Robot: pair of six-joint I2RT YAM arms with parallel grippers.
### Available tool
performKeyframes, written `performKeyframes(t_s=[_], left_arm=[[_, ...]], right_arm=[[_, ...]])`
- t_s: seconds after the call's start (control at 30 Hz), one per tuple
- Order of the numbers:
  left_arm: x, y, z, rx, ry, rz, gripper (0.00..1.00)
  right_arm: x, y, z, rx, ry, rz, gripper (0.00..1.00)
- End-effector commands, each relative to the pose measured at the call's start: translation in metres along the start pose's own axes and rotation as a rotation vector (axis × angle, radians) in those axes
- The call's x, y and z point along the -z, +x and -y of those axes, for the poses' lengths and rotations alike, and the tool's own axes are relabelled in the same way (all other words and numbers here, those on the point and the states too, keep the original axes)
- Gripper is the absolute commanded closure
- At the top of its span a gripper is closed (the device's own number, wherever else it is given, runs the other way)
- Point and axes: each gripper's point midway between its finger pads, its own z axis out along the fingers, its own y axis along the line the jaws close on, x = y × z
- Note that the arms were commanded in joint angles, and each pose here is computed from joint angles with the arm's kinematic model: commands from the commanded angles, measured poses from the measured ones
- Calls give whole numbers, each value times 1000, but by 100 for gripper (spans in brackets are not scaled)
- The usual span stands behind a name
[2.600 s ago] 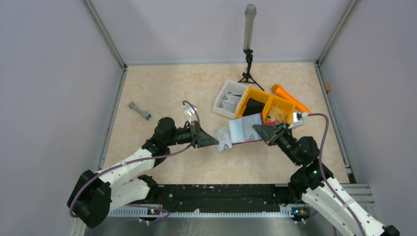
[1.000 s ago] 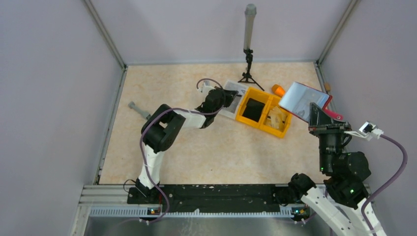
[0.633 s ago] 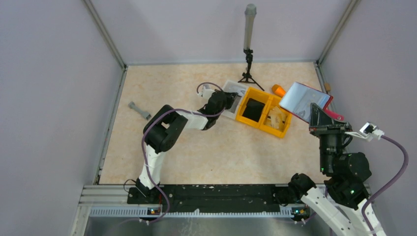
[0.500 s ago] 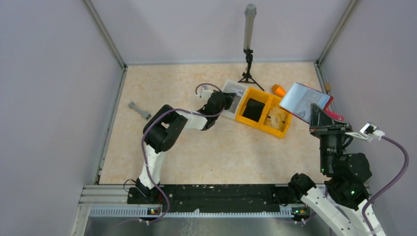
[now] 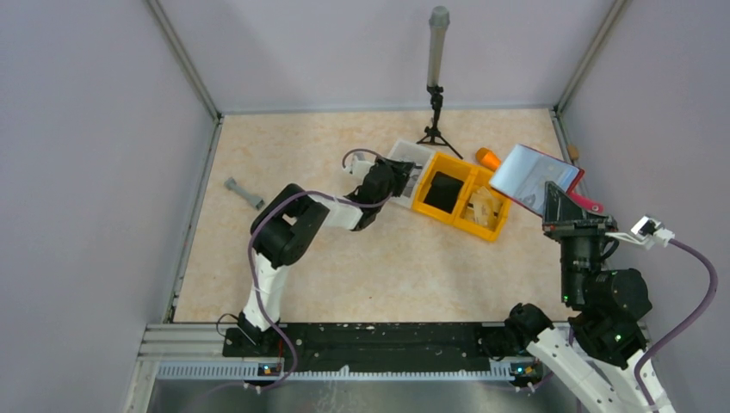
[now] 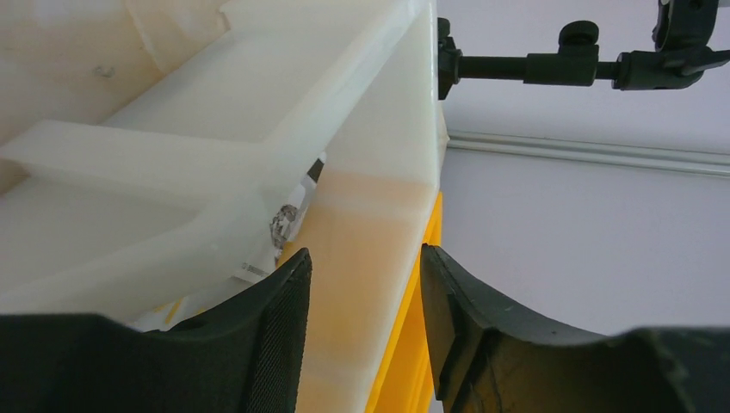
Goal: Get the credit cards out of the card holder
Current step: Place the credit card in the storage box.
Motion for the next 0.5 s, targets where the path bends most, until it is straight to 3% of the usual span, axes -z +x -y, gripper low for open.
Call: performKeyframes(t_s=[0.0, 0.27, 0.47], left_arm=[[26, -7, 21, -39, 36, -5, 47], [96, -8, 48, -259, 110, -129, 39], [162, 12, 63, -549, 242, -358, 14]], right_arm=[[0, -5, -5, -7, -17, 13, 100], [0, 36, -9, 58, -74, -143, 100], [10, 76, -21, 63, -203, -293, 100]])
